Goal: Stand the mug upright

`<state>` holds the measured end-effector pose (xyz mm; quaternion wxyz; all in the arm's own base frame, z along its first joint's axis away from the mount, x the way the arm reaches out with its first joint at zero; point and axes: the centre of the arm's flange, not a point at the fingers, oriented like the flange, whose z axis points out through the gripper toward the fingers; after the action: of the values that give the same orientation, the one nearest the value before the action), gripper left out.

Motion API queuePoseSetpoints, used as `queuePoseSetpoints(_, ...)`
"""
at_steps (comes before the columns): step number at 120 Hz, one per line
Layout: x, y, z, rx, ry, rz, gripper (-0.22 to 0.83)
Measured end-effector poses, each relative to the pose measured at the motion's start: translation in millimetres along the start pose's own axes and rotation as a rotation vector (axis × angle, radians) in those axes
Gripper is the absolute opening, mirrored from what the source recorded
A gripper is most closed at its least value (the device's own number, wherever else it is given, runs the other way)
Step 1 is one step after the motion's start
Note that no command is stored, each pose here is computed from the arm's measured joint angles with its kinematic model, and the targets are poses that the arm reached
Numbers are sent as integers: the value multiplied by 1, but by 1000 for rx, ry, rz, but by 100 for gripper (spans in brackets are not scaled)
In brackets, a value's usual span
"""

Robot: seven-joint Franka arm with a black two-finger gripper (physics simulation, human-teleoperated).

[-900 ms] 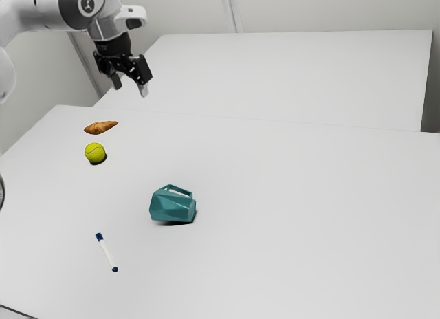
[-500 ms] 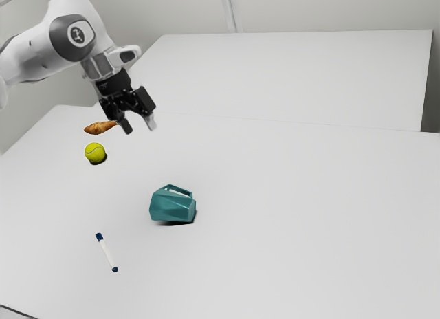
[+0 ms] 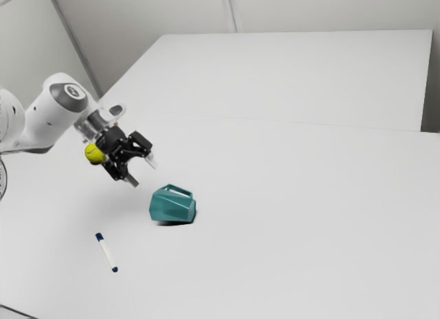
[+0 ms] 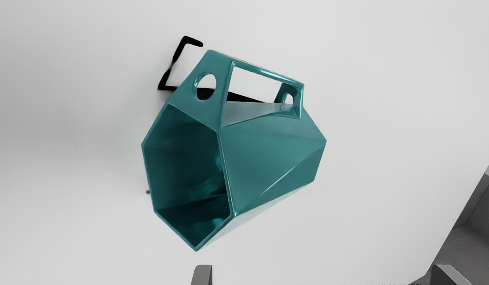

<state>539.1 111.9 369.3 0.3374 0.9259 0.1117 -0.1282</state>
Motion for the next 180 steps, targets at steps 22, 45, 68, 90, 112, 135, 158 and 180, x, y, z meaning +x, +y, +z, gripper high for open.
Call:
queuePoseSetpoints(22,13,-26,28,-22,-31,1,61)
queuePoseSetpoints(45,25,-46,47,-45,-35,22,62)
queuePoseSetpoints(68,33,-44,71,-84,-45,61,61)
queuePoseSetpoints(90,32,-40,80,-122,-40,88,56)
queuePoseSetpoints(112,29,-30,78,-154,-25,121,37)
queuePoseSetpoints(135,28,-25,75,-164,-17,146,17)
queuePoseSetpoints(158,28,-14,75,-171,-15,174,2)
queuePoseSetpoints(180,29,-9,77,-175,-12,188,-9)
